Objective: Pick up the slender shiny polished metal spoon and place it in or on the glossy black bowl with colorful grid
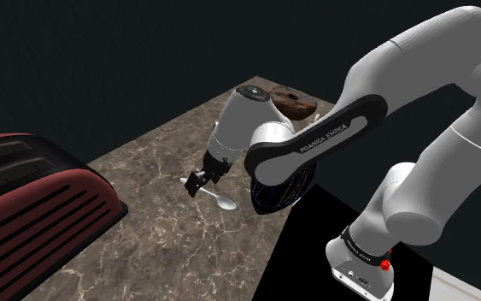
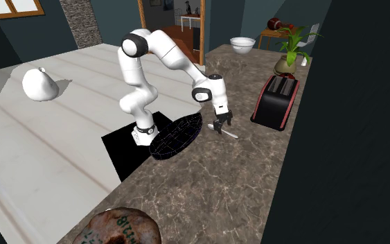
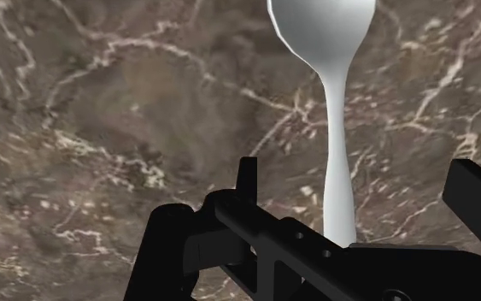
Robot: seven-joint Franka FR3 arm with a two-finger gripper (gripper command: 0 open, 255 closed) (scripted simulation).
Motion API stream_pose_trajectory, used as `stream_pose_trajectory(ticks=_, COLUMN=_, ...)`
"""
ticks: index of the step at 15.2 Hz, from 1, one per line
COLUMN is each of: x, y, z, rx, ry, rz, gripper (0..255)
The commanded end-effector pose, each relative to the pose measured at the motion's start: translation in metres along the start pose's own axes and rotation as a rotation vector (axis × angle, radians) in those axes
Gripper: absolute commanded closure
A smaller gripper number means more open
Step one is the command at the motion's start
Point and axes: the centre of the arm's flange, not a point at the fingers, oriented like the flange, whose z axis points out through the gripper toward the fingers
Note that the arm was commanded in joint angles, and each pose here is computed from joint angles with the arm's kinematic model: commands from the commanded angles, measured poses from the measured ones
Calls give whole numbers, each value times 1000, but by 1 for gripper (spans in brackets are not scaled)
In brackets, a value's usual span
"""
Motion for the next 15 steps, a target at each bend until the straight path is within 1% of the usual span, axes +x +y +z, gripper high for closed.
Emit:
stream_pose_trajectory(ticks=1, x=0, y=0, z=5, rx=1, ry=0, rz=0, gripper=0)
stream_pose_trajectory(ticks=7, x=0, y=0, z=5, rx=1, ry=0, rz=0, gripper=0)
stream_pose_trajectory(ticks=8, x=0, y=0, z=5, rx=1, ry=0, rz=0, gripper=255)
stream_pose_trajectory(ticks=15, x=0, y=0, z=5, rx=1, ry=0, rz=0, gripper=255)
